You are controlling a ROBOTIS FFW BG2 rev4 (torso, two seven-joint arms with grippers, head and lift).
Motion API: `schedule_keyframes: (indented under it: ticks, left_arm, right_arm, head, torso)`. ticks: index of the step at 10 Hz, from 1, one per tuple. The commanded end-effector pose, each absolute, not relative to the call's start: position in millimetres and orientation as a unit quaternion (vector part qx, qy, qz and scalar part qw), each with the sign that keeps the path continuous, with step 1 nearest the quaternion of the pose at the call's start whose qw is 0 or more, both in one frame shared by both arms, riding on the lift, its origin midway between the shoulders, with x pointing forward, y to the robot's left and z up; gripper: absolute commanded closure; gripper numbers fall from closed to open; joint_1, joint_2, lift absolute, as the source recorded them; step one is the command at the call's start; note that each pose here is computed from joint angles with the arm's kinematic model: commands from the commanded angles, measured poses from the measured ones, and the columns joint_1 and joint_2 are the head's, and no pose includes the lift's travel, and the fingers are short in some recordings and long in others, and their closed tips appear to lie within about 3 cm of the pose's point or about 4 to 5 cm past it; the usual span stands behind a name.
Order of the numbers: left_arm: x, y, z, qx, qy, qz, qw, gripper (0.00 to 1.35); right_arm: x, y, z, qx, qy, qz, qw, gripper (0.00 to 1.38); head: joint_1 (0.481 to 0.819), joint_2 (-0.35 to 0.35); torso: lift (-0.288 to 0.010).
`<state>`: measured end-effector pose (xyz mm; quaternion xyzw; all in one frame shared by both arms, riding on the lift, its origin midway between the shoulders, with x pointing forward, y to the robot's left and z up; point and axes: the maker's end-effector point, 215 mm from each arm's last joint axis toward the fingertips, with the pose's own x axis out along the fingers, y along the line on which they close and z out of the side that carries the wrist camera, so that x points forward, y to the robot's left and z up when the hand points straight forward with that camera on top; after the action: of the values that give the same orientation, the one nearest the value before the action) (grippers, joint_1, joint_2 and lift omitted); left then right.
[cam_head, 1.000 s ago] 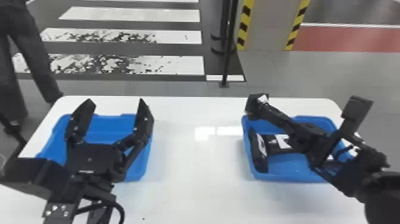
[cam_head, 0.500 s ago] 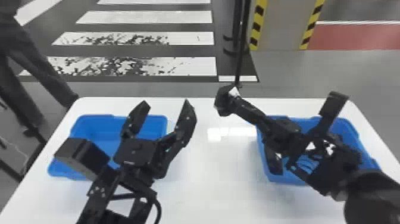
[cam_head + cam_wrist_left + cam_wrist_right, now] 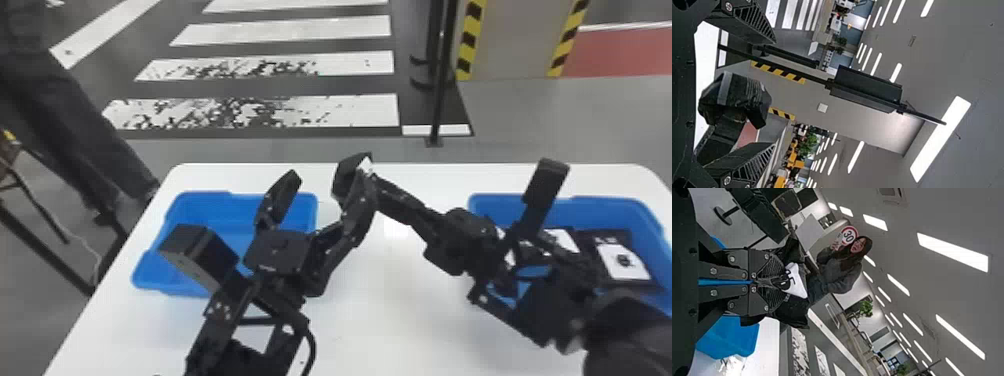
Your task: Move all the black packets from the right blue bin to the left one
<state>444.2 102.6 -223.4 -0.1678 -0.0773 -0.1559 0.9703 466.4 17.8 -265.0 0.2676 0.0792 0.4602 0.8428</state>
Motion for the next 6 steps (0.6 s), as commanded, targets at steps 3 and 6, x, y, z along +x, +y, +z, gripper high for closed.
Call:
schedule_keyframes:
  ticks: [3,6]
  left_arm:
    - [443.3,99.6,-222.1,-0.169,-0.08,-0.16,0.969,0.11]
    - [445.0,98.0,-225.5,-0.168,-0.074,-0.162,0.969,0.11]
  right_arm:
    - [463.8,32.1,-260.2,0.27,0.076,0.474,0.835,1.12]
    - [453.0,48.1,-255.0,0.281,0.079,0.49,0.821,1.12]
  head:
    - [0.695,0.164]
    - [0.695,0.165]
  torso:
    - [-0.14]
    - [-0.14]
